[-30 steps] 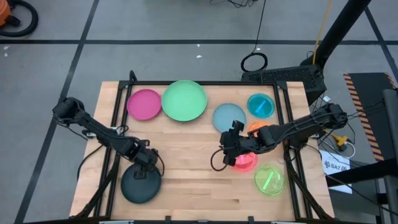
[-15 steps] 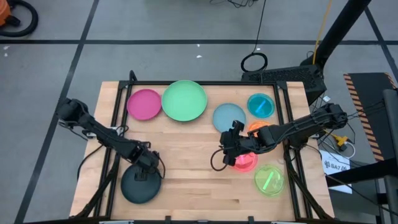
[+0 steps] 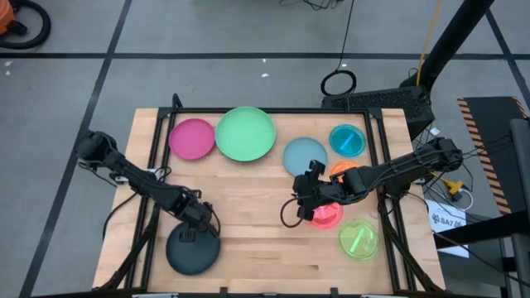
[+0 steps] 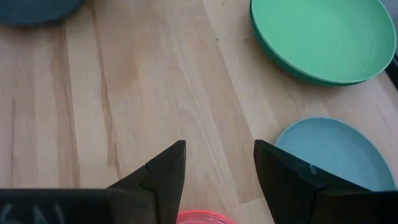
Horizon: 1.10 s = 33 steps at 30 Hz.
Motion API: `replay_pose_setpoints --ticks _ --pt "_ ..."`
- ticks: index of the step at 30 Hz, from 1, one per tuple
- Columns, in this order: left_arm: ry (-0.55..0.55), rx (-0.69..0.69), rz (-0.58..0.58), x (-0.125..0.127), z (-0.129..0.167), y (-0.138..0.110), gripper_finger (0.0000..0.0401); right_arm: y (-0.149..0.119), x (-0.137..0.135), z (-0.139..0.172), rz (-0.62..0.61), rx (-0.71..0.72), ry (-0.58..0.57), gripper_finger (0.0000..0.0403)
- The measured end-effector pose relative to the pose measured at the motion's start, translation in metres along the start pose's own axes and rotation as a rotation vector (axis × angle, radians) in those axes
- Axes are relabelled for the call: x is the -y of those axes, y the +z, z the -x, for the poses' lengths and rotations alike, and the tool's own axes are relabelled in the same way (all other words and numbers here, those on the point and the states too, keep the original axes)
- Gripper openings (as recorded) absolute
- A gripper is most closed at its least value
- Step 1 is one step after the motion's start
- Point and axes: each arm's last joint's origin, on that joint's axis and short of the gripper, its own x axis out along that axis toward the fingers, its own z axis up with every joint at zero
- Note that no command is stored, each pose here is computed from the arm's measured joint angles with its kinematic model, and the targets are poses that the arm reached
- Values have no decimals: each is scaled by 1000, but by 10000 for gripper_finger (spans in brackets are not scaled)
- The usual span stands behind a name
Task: Stack plastic plates
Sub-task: Stack the black plate on the light green plate
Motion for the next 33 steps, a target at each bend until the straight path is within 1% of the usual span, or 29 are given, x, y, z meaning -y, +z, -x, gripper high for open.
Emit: replay_pose_setpoints --ticks 5,8,13,19,25,30,33 --pt "-21 37 -38 2 12 11 14 0 0 0 32 1 -2 183" --pt "-23 88 -58 3 24 21 12 1 1 0 59 20 -49 183" --pt "3 127 -86 -4 43 32 11 2 3 0 111 48 -110 183" --pt "31 120 -105 -19 56 41 11 3 5 0 172 66 -173 183" --pt "41 153 -147 -35 69 53 11 2 7 2 234 54 -180 183" --pt "62 193 -171 -52 92 67 11 4 15 12 255 72 -183 183" --pt "80 236 -155 -66 112 76 11 7 23 23 259 95 -185 183"
